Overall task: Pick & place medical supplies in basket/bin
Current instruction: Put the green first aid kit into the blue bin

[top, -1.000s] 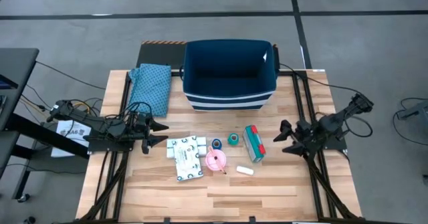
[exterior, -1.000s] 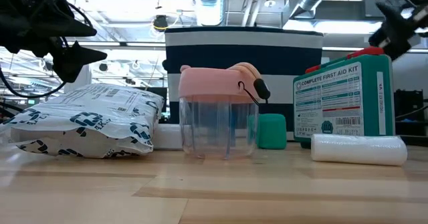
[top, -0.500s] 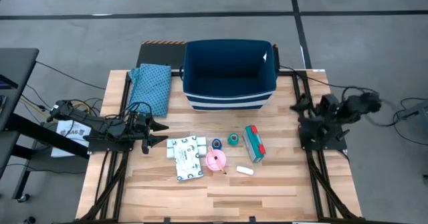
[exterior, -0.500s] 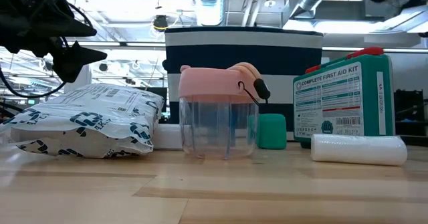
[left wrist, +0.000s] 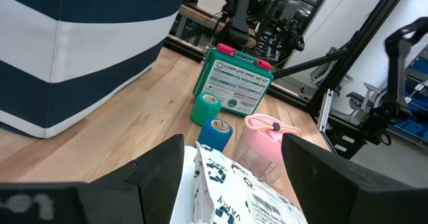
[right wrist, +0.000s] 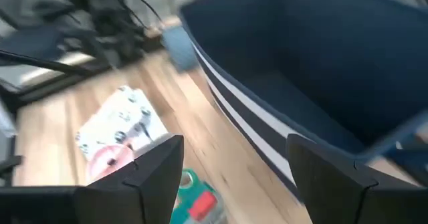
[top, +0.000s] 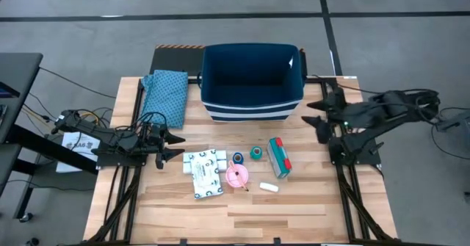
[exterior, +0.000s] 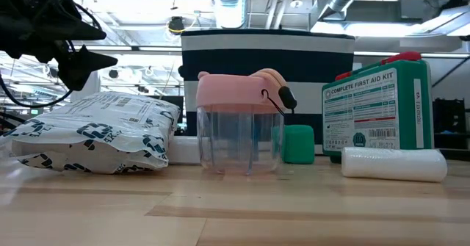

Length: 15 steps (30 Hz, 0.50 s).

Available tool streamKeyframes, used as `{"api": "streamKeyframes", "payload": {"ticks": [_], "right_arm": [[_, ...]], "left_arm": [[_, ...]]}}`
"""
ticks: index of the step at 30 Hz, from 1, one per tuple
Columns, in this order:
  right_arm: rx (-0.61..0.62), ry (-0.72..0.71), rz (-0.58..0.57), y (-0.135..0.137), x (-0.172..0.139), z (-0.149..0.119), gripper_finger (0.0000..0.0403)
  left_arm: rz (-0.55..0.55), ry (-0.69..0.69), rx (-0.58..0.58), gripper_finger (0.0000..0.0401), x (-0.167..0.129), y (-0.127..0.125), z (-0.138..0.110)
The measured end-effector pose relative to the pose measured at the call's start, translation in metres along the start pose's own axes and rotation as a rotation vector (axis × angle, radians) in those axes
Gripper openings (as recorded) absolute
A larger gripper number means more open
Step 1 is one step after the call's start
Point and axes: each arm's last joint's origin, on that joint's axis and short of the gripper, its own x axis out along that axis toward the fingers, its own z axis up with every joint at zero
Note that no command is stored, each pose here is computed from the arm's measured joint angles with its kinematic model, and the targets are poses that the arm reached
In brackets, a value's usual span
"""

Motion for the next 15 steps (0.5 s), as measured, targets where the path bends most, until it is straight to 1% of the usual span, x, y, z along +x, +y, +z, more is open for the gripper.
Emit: {"api": "streamKeyframes", "payload": {"ticks": [4,7,11,15], "right_arm": [[0.092,0.077,-0.038,0.016,0.015,0.01,0.0255],[0.191,0.152,-0.046,0.03,0.034,0.012,0.0255],[0.315,0.279,-0.061,0.042,0.058,0.009,0.0255],[0.383,0.458,-0.125,0.054,0.087,-0.003,0.0255]], "left_arm": [[0.0,0.0,0.0,0.0241,0.0,0.0,0.0],[0.0,0.0,0.0,0.0241,0.0,0.0,0.0],[0.0,0.0,0.0,0.0241,0.0,0.0,0.0],[0.001,0.002,0.001,0.0241,0.0,0.0,0.0]]}}
